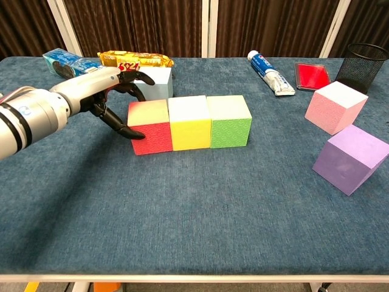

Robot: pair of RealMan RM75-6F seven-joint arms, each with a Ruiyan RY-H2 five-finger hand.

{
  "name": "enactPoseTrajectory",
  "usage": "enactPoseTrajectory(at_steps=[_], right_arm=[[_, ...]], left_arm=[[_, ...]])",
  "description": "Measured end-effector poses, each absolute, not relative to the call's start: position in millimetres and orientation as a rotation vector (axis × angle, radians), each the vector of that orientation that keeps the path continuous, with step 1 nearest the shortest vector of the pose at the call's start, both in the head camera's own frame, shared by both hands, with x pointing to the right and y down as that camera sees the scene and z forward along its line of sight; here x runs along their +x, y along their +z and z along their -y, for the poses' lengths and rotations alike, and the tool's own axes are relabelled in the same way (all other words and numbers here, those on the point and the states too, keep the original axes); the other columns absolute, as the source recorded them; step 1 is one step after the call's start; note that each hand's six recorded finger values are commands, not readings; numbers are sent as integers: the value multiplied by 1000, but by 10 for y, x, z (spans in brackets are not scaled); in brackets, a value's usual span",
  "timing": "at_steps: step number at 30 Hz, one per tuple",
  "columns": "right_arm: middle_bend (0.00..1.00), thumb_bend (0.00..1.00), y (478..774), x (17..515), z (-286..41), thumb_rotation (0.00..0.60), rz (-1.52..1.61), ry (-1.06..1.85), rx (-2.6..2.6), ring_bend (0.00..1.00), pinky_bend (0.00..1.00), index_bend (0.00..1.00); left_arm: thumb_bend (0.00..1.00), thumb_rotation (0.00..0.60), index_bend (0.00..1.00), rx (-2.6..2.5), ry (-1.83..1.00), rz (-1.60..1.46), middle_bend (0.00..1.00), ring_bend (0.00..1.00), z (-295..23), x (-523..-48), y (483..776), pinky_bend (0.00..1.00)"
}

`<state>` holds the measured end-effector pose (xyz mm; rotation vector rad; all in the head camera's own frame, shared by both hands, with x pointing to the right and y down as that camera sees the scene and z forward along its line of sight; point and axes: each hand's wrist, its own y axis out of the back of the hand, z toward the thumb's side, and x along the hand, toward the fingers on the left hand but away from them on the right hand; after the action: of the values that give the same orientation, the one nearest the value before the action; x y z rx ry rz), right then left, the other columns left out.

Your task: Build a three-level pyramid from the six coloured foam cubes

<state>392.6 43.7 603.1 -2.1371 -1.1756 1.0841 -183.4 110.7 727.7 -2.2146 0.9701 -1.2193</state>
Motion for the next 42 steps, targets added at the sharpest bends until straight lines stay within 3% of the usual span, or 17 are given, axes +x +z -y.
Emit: enactPoseTrajectory(at_steps=[10, 42], right_arm=[[142, 33, 6022, 3910, -438, 600, 1171, 1082, -2136, 0, 0, 0], [142, 33, 6030, 3987, -442, 600, 1184, 1089, -2136, 0, 0, 0]], left_arm=[[65, 600, 97, -2250, -1185, -963, 134, 58, -1143, -1816, 7242, 108], [55, 600, 74, -2215, -1145, -1012, 62, 15, -1127, -1637, 7269, 106]])
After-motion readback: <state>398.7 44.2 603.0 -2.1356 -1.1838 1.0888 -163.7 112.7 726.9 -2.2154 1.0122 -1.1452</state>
